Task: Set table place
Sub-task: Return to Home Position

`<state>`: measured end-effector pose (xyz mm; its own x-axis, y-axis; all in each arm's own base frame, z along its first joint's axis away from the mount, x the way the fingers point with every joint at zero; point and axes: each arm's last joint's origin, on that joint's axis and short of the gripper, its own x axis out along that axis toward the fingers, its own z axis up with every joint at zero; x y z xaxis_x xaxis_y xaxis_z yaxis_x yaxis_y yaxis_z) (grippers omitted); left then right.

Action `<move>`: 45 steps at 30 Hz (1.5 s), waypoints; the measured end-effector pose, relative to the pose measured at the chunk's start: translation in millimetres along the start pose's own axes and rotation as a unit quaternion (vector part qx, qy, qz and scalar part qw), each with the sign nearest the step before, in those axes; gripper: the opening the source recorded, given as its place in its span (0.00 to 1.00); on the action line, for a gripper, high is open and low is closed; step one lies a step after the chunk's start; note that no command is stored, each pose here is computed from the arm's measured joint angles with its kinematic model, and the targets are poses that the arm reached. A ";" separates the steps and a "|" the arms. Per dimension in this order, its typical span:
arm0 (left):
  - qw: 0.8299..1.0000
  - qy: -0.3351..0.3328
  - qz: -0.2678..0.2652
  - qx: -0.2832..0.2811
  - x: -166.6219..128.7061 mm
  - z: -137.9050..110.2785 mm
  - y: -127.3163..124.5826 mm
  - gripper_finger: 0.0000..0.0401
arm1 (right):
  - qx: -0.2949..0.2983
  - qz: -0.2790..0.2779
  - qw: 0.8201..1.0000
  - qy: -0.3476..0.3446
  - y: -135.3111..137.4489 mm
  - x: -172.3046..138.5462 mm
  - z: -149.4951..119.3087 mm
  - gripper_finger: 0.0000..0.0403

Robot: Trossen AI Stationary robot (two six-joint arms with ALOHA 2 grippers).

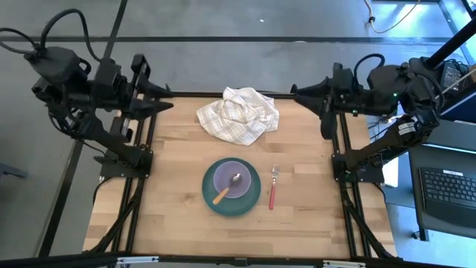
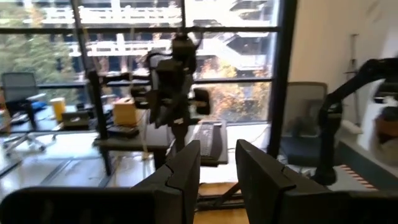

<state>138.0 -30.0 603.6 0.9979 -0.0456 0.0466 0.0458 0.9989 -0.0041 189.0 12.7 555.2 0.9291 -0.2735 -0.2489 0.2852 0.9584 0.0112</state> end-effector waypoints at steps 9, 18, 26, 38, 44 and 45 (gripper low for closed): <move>0.999 0.016 -0.051 0.006 -7.1 -5.0 -12.4 0.24 | -0.022 -0.024 0.999 -0.005 9.2 -9.0 -1.8 0.29; 0.998 -0.013 -0.061 -0.001 -55.4 -12.5 1.2 0.24 | -0.071 -0.021 0.997 -0.025 6.8 -8.1 3.1 0.29; 0.997 -0.018 -0.065 -0.047 -82.8 -47.4 9.9 0.24 | -0.097 0.046 0.994 0.014 2.2 -21.5 -5.8 0.29; 0.996 -0.050 -0.064 -0.045 -92.1 -70.2 12.9 0.24 | -0.083 0.032 0.995 0.050 -16.8 -55.2 -18.3 0.29; 0.994 -0.068 -0.064 -0.049 -92.2 -67.5 13.0 0.24 | -0.076 -0.001 0.997 0.028 -29.9 -75.1 -26.8 0.29; 0.994 -0.073 -0.064 -0.051 -92.7 -66.5 13.2 0.24 | -0.076 -0.001 0.997 0.032 -31.4 -76.4 -32.7 0.29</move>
<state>49.2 -13.0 532.9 0.9666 -0.1635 0.1973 0.1838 0.9789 -0.0894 101.4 6.2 542.2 0.9102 -0.2736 -0.3108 0.2427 0.9607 -0.1348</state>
